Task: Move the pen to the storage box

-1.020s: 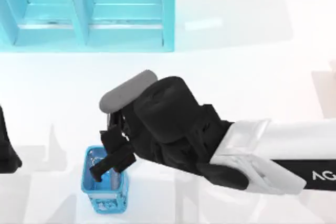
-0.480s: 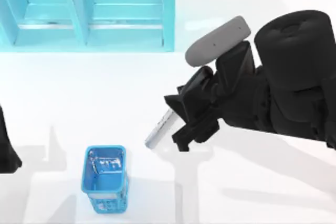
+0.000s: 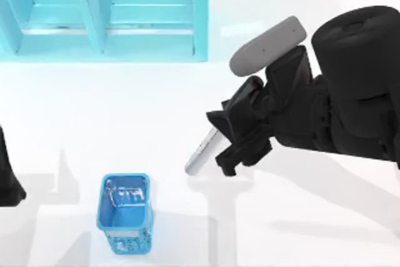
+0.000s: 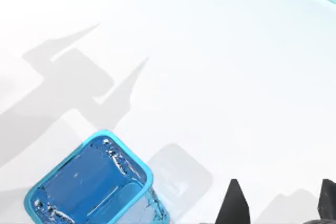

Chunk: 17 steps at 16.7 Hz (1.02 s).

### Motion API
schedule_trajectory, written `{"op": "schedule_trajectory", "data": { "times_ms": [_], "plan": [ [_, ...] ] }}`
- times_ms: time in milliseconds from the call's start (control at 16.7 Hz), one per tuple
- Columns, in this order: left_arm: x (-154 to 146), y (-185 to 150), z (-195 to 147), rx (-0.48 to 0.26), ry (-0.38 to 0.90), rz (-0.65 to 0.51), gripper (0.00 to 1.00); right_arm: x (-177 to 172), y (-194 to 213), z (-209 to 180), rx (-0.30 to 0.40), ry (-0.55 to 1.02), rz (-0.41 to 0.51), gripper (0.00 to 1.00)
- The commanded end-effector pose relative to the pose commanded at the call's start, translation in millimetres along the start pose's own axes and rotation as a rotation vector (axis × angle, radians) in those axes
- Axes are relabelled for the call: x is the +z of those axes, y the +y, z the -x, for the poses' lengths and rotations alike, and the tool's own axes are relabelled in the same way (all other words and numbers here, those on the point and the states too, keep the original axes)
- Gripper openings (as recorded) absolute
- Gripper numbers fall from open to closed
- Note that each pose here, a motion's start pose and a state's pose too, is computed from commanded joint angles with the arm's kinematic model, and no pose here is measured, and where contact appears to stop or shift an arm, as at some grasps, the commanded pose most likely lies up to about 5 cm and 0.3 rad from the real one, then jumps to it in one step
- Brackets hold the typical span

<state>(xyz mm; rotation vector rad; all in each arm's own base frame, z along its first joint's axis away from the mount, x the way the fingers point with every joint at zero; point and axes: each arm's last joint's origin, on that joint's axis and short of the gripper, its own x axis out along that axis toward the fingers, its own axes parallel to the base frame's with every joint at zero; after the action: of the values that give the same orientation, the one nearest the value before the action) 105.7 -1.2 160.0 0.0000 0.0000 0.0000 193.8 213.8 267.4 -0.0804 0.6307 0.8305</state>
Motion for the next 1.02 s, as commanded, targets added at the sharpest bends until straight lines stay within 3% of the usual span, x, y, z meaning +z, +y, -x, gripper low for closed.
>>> {"op": "schedule_trajectory", "data": {
  "times_ms": [240, 420, 720, 1020],
  "plan": [
    [0, 0, 0, 0.0, 0.0, 0.0, 1.0, 8, -51, 6, -0.108, 0.081, 0.013, 0.0],
    [0, 0, 0, 0.0, 0.0, 0.0, 1.0, 15, -108, 32, -0.215, 0.129, 0.001, 0.0],
    [0, 0, 0, 0.0, 0.0, 0.0, 1.0, 5, -199, 125, -0.416, 0.175, -0.073, 0.0],
    [0, 0, 0, 0.0, 0.0, 0.0, 1.0, -27, -229, 214, -0.548, 0.219, -0.149, 0.0]
  ]
}}
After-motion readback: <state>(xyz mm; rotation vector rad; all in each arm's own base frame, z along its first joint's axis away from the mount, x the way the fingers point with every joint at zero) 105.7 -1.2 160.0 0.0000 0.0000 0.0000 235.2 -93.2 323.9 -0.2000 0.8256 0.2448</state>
